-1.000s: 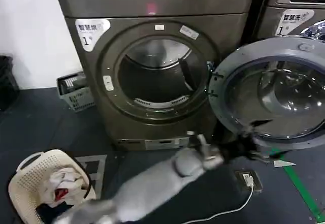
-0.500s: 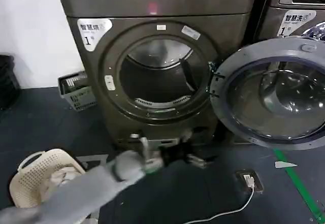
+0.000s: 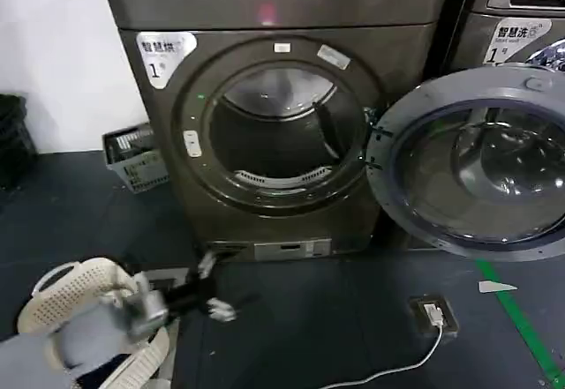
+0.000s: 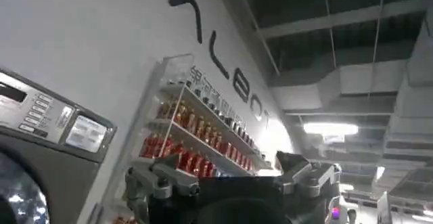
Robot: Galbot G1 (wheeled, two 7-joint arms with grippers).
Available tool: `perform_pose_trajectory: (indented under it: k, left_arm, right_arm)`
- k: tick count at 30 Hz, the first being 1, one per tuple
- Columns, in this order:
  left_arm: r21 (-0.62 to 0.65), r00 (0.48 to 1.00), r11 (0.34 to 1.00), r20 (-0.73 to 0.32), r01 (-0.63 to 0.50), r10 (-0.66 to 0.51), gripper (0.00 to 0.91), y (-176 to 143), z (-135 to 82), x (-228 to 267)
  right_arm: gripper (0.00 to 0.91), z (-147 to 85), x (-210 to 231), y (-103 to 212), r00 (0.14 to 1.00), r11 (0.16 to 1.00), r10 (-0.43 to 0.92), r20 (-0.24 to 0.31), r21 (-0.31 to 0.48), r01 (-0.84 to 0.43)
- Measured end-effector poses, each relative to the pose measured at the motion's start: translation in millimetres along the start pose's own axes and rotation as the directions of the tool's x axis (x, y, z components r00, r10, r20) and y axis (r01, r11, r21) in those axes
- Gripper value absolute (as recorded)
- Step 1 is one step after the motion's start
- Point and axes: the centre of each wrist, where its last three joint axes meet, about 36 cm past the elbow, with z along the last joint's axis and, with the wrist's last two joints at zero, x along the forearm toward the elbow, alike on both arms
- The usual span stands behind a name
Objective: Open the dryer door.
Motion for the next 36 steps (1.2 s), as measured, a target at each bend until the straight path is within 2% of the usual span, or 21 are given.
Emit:
perform_pose_trajectory:
  k: [8,16,21,27,36]
  left_arm:
    - [-0.038,0.964,0.998,-0.263,-0.051,0.039,0.907,28,4,50]
    - [-0.094,0.885,0.989,-0.462,-0.115,0.059,0.907,44,31,90]
    - [-0.087,0.835,0.988,-0.548,-0.124,0.056,0.907,60,46,111]
    - [-0.061,0.774,0.985,-0.627,-0.163,0.089,0.907,71,53,126]
    - [-0.050,0.750,0.980,-0.652,-0.191,0.113,0.907,71,62,129]
  right_arm:
    - [0.907,-2,1,-6,0.999,0.999,0.031,-0.010,0.029,-0.031]
    - [0.907,-10,5,-13,0.998,0.998,0.061,0.006,0.025,-0.061]
    - [0.907,-13,7,-15,0.997,0.997,0.070,0.014,0.029,-0.070]
    - [0.907,-9,10,-14,0.998,0.998,0.066,0.007,0.020,-0.066]
    - [0.907,-11,12,-11,0.998,0.998,0.054,0.013,0.021,-0.054]
